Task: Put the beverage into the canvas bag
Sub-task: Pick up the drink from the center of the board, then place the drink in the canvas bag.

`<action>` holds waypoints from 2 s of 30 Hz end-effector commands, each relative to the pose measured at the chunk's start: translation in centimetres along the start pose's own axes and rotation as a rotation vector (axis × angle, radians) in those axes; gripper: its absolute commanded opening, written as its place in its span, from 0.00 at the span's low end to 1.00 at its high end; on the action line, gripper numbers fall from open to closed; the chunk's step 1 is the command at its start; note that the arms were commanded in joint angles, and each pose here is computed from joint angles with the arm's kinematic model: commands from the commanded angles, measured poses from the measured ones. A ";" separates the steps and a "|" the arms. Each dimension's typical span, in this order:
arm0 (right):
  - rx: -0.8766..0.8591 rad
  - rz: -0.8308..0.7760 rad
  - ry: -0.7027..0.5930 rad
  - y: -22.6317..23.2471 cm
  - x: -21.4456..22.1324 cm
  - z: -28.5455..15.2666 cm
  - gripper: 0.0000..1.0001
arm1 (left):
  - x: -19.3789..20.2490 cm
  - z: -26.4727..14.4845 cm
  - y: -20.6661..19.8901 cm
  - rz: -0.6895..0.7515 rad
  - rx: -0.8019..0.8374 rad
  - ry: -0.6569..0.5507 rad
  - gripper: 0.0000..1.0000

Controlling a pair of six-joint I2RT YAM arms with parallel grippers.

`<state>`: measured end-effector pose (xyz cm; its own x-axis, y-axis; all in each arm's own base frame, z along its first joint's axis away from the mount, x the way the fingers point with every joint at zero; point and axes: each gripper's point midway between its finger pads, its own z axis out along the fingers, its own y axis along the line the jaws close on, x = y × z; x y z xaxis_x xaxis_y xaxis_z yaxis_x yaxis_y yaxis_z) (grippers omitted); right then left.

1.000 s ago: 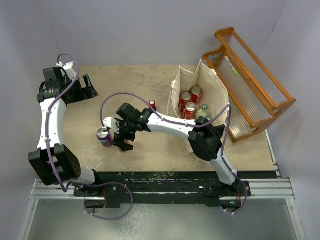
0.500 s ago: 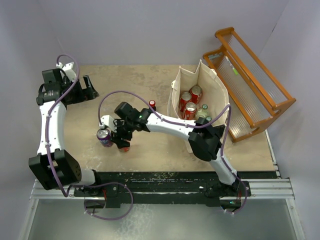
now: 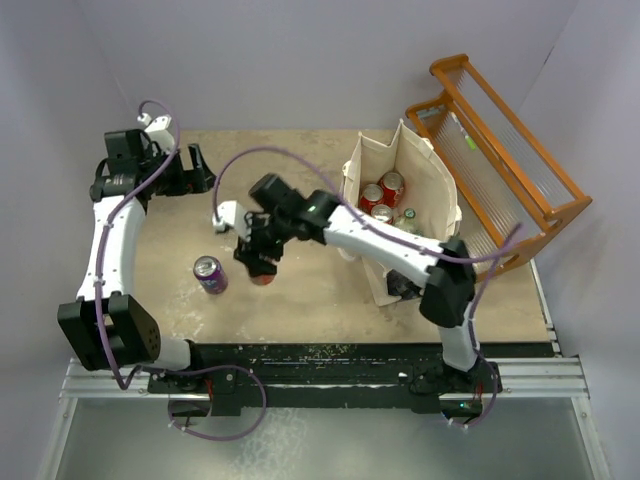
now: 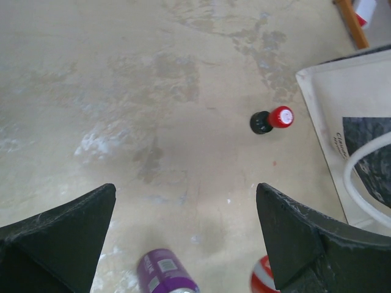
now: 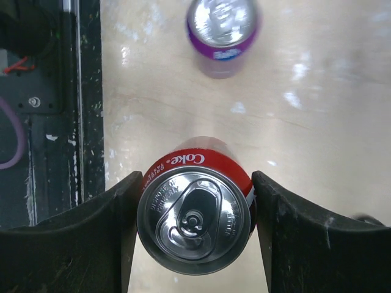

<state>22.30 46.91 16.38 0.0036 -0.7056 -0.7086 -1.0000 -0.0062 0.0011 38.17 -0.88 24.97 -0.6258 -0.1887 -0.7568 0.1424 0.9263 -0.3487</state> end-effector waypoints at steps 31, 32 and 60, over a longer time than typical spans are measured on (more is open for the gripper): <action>0.675 0.266 -0.167 -3.3 7.2 -32.4 0.00 | 2.3 4.8 -33.6 0.266 0.835 0.067 0.92; 0.654 0.275 -0.159 -3.2 7.5 -31.8 0.00 | 2.6 5.4 -33.5 0.252 0.817 0.080 0.90; 0.540 0.392 0.077 -0.6 17.7 -25.3 0.00 | 6.8 4.6 -36.3 0.371 0.995 0.107 0.00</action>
<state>21.61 16.48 20.86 -0.4007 -0.6616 -0.6338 -0.8199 0.5677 -0.0742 33.90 -36.66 26.94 -0.5783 0.1393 -0.8038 0.7898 0.3427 -0.5088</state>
